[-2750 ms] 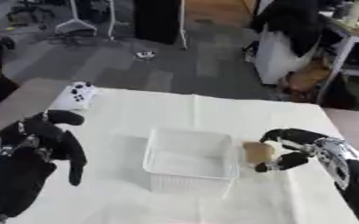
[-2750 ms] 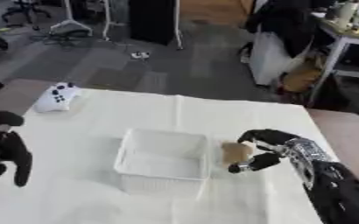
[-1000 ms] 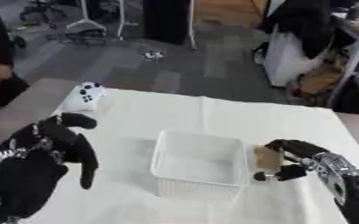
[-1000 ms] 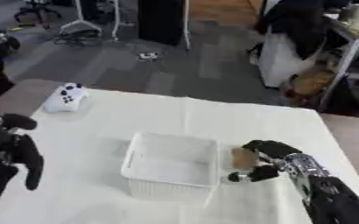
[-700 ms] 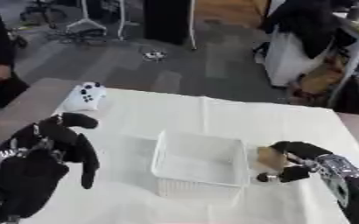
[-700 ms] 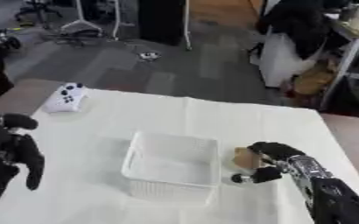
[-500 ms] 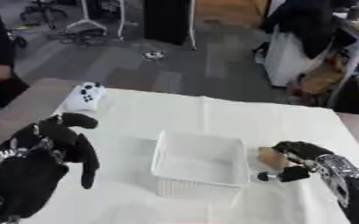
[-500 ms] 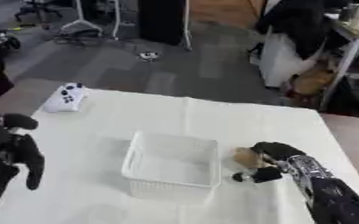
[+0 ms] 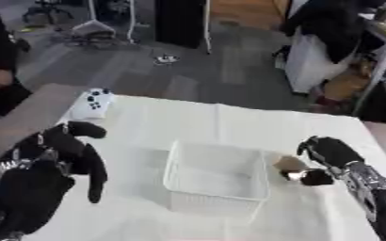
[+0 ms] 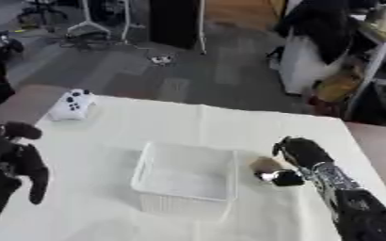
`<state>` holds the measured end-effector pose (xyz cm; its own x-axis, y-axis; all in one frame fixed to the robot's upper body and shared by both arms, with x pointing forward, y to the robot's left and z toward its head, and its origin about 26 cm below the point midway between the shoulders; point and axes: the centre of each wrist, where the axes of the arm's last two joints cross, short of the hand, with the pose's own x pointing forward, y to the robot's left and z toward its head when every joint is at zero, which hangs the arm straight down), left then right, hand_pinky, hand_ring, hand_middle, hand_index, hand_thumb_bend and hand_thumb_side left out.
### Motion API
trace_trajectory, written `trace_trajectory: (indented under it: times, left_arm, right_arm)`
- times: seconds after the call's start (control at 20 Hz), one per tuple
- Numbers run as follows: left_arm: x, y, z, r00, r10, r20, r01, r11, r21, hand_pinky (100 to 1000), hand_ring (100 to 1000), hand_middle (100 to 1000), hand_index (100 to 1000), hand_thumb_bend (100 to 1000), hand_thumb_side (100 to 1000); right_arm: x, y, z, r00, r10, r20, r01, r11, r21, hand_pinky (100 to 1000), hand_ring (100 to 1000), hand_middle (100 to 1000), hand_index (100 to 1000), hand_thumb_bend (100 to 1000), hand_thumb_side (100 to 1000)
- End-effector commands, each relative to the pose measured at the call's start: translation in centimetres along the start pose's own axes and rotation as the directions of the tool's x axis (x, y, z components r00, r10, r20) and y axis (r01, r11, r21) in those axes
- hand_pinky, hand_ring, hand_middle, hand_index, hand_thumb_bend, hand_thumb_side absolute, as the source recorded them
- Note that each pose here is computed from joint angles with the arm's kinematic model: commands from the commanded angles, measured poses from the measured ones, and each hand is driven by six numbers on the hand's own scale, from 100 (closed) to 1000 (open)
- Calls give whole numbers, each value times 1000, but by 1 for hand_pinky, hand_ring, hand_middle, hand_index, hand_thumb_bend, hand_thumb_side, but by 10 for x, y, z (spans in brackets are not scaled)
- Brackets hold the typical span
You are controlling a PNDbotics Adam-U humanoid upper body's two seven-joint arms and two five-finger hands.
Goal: Pick up objects on the table and place them in the box.
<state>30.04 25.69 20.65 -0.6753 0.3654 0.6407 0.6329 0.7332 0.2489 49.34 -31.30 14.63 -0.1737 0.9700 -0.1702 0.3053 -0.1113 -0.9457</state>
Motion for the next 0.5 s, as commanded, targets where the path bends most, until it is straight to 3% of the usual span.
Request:
trace_trajectory:
  times: [0.05,0.15,0.25,0.3,0.35,0.4,0.45,0.5]
  left_arm:
    - [7,0,-6,1000,-18,19,18,999,-26,311,554,762,732,590,842]
    - [7,0,-6,1000,-18,18,18,999,-28,310,554,762,732,590,843]
    - [7,0,-5,1000,-18,17,18,999,-28,310,554,762,732,589,844]
    - [7,0,-5,1000,-18,16,19,999,-29,310,554,762,732,589,844]
    - [7,0,-5,1000,-18,16,19,999,-29,310,554,762,732,588,845]
    - [7,0,-5,1000,-18,15,19,999,-30,310,554,762,732,588,845]
    - [6,0,-5,1000,-19,15,19,999,-30,310,554,762,732,587,847]
    - [6,0,-5,1000,-19,14,19,999,-30,310,554,762,732,587,846]
  right_arm:
    - [-16,-11,0,1000,-3,-28,-1,991,-134,100,100,200,455,199,713]
    - [-16,-7,2,1000,-20,-23,16,987,-158,100,100,203,451,287,723]
    - [-17,-3,4,1000,-28,-9,26,987,-157,100,108,262,483,465,768]
    - [-18,-1,5,1000,-30,-5,29,988,-150,100,100,253,476,444,757]
    - [-18,1,6,1000,-29,-2,28,991,-134,100,262,371,563,598,874]
    - [-18,2,6,1000,-27,-4,26,993,-115,100,306,408,589,611,891]
    - [-19,4,7,1000,-24,-9,23,995,-94,100,408,505,666,630,942]
    - [-19,5,7,1000,-23,-19,21,997,-71,100,376,473,641,625,926]
